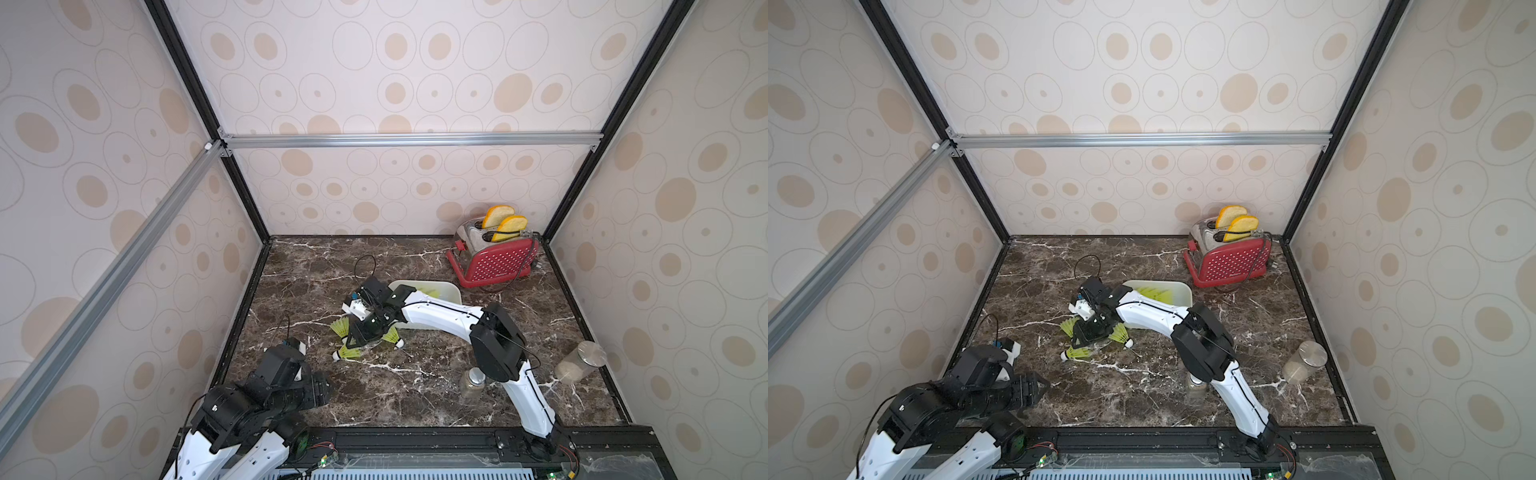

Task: Put the shuttlecocks into the storage box
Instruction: Pick up the shuttlecock at the center of the board.

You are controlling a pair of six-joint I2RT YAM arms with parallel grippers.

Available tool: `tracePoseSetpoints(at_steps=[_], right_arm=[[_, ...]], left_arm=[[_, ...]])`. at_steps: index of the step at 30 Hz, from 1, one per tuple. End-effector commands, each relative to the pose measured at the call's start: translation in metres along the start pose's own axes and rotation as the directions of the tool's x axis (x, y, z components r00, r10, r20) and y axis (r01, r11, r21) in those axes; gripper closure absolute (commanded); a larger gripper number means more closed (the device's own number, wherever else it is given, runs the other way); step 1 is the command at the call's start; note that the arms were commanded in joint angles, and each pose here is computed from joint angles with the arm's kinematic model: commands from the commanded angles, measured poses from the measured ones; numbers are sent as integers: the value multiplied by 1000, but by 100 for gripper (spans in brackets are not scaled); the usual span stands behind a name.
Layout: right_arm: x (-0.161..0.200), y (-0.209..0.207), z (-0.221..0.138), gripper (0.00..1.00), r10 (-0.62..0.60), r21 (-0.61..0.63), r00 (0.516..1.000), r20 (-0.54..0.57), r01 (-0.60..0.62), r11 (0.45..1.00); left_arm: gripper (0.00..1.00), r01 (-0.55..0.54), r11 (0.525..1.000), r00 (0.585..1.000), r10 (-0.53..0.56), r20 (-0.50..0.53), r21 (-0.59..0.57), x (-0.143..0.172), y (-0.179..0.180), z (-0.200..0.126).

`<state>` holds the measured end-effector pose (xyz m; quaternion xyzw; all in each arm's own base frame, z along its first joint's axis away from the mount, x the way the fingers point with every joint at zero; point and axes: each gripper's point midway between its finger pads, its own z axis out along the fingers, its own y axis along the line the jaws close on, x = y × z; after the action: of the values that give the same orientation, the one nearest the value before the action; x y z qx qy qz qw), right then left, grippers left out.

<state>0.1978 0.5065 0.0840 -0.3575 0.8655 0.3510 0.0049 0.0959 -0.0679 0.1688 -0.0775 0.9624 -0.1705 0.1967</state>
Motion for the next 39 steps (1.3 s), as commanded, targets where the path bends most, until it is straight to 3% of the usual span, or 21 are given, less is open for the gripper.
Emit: tracePoseSetpoints(at_steps=[1, 11, 15, 18, 31, 39], right_arm=[[0, 3, 10, 59, 19, -29, 1000, -15, -20, 999], [5, 2, 20, 71, 38, -39, 999, -35, -39, 998], [6, 4, 20, 92, 42, -46, 999, -32, -44, 998], [5, 9, 10, 100, 33, -42, 999, -18, -34, 999], [23, 25, -68, 100, -28, 29, 997, 68, 26, 999], [21, -1, -126, 100, 5, 103, 986, 169, -22, 994]], left_arm=[[22, -17, 1000, 1000, 17, 6, 3, -2, -1, -8], [22, -18, 1000, 1000, 17, 15, 24, -4, -6, -8], [22, -14, 999, 1000, 13, 20, 30, -4, -6, -8], [22, -15, 999, 1000, 14, 21, 37, -5, -8, -9], [22, -47, 991, 998, 41, 51, 124, -29, -41, -7], [22, -90, 975, 994, 76, 80, 203, -66, -85, 3]])
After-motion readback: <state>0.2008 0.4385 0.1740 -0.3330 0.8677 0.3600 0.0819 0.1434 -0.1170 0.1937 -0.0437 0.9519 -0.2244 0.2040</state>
